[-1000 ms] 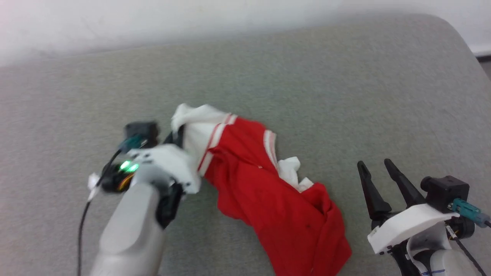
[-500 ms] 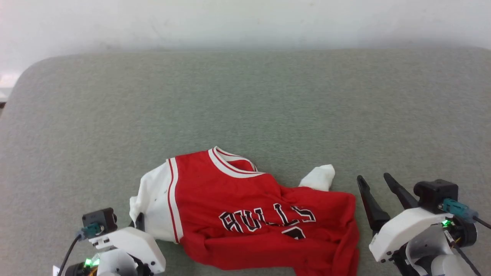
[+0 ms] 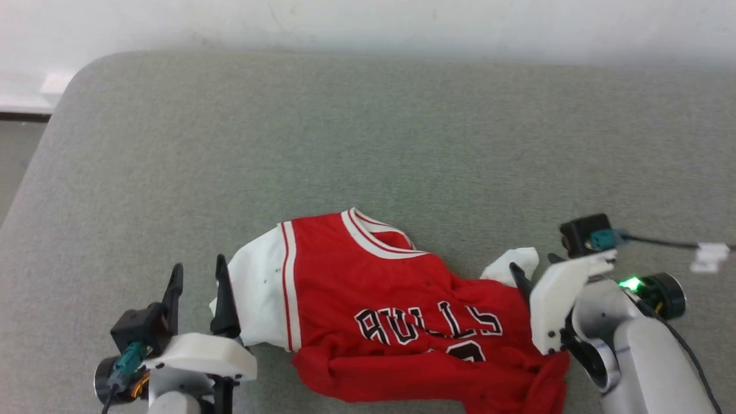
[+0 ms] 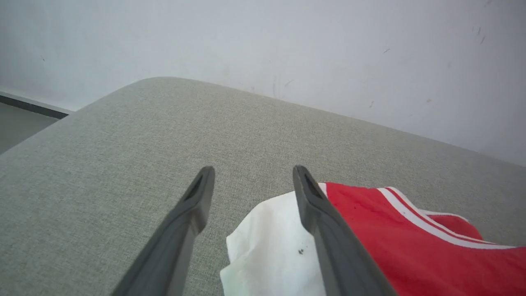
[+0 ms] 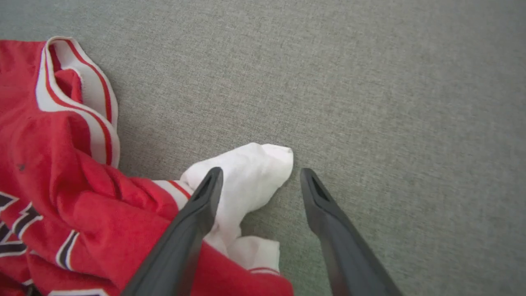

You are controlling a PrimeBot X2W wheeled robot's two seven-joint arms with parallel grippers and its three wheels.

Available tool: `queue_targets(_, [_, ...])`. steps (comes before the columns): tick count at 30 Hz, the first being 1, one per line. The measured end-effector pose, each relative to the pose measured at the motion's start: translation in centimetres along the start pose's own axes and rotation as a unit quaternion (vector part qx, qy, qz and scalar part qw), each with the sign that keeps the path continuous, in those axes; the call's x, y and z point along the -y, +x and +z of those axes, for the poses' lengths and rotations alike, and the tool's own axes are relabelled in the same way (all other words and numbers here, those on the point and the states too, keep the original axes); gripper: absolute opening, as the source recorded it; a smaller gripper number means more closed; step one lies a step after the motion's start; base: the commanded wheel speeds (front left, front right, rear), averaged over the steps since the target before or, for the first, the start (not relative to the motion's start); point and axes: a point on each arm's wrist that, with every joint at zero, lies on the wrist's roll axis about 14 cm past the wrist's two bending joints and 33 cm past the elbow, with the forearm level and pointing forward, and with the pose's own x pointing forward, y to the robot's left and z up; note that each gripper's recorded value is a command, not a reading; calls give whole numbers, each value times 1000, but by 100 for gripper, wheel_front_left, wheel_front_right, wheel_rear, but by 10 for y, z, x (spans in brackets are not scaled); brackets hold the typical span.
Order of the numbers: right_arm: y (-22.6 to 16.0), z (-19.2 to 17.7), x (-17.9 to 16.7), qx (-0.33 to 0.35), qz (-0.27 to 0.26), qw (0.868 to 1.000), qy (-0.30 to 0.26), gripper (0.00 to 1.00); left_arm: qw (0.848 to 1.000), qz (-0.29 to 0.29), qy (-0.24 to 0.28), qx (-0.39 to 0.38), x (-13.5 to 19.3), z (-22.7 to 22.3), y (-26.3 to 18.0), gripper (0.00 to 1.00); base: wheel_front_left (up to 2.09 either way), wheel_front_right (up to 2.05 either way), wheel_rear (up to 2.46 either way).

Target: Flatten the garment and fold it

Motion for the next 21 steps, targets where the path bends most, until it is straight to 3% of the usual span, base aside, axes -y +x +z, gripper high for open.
queue_targets(11, [31,-28,-6,-166,11,985,-46,100,999,0,4,33,3,14,4,100,0,0,0])
queue_targets(14, [33,-27,-7,-182,16,982,-53,0,999,1,7,31,1,13,3,100,0,0,0])
queue_targets(21, [28,5,27,-89,-24,996,-6,0,1000,-17,22,12,4,0,5,100,0,0,0])
